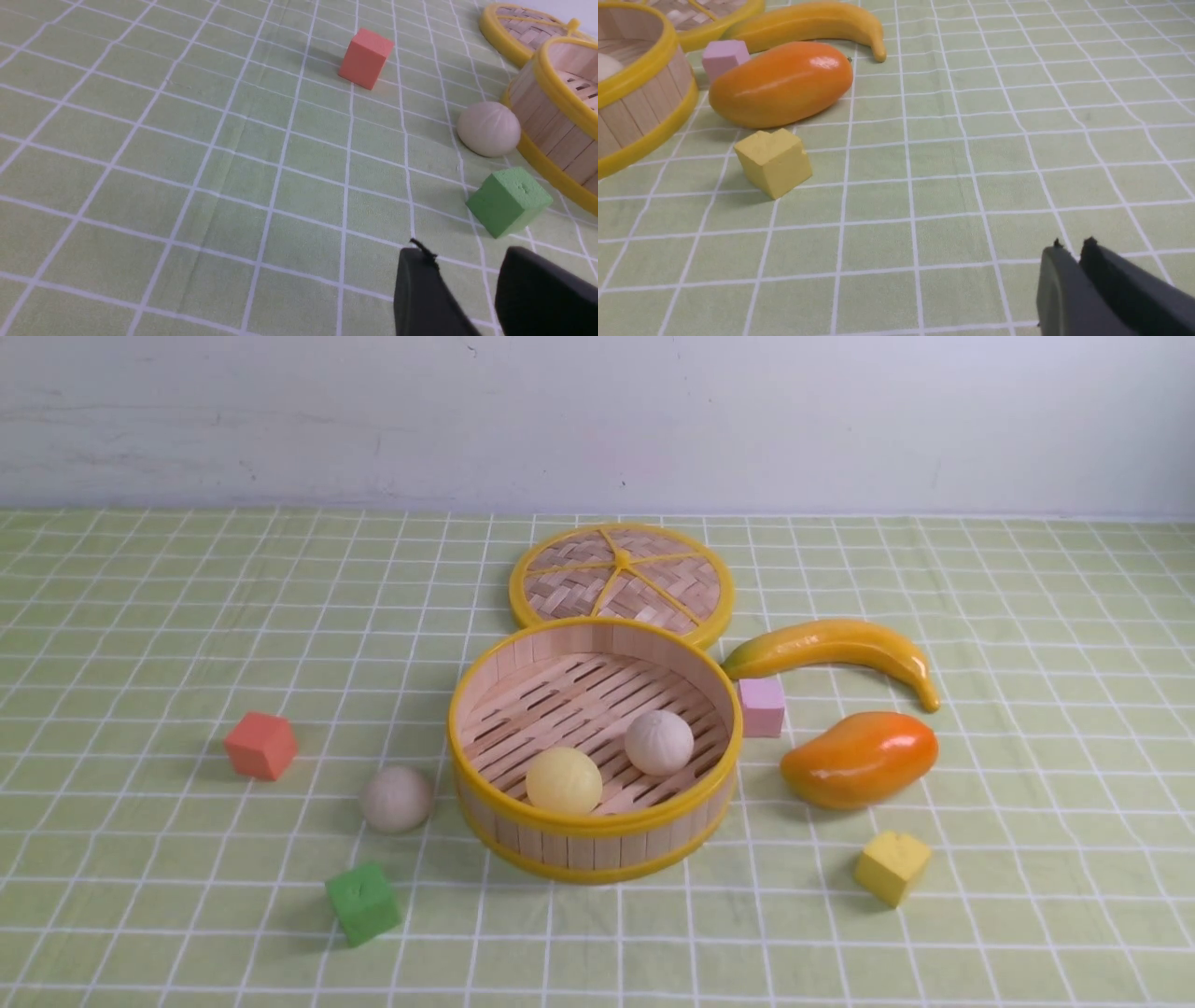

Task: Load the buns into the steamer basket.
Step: Use the left arm to grab a steamed stuffed bun

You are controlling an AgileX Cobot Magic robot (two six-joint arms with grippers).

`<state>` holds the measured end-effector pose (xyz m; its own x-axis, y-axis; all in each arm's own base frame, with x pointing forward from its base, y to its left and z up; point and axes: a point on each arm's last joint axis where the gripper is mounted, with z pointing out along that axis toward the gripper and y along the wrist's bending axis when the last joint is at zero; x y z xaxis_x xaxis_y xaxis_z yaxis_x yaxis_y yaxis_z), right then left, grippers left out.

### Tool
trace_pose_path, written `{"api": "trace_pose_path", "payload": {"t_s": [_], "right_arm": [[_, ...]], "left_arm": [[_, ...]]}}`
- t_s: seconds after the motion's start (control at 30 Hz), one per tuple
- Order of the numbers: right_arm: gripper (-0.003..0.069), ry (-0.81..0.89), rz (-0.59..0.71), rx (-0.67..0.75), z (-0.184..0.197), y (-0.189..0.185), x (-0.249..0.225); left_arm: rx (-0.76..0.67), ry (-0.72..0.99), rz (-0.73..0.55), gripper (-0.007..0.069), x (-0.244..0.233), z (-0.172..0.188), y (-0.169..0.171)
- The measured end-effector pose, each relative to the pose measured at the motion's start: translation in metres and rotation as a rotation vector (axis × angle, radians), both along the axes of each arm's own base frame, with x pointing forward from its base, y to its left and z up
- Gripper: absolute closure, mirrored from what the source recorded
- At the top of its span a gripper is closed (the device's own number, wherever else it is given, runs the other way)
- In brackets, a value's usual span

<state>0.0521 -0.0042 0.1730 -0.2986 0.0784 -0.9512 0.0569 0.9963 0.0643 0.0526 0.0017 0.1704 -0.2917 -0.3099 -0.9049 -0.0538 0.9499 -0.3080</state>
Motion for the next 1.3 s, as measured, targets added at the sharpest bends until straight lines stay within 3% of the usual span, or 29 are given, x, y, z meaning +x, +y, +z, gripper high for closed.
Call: {"api": "trace_pose_path", "payload": {"t_s": [1.3], "right_arm": [[0.0545,-0.003,0.0,-0.001,0.0003,0.0,0.0001]], "left_arm": [[0.0,0.0,0.0,0.0388,0.0,0.0,0.0]]}}
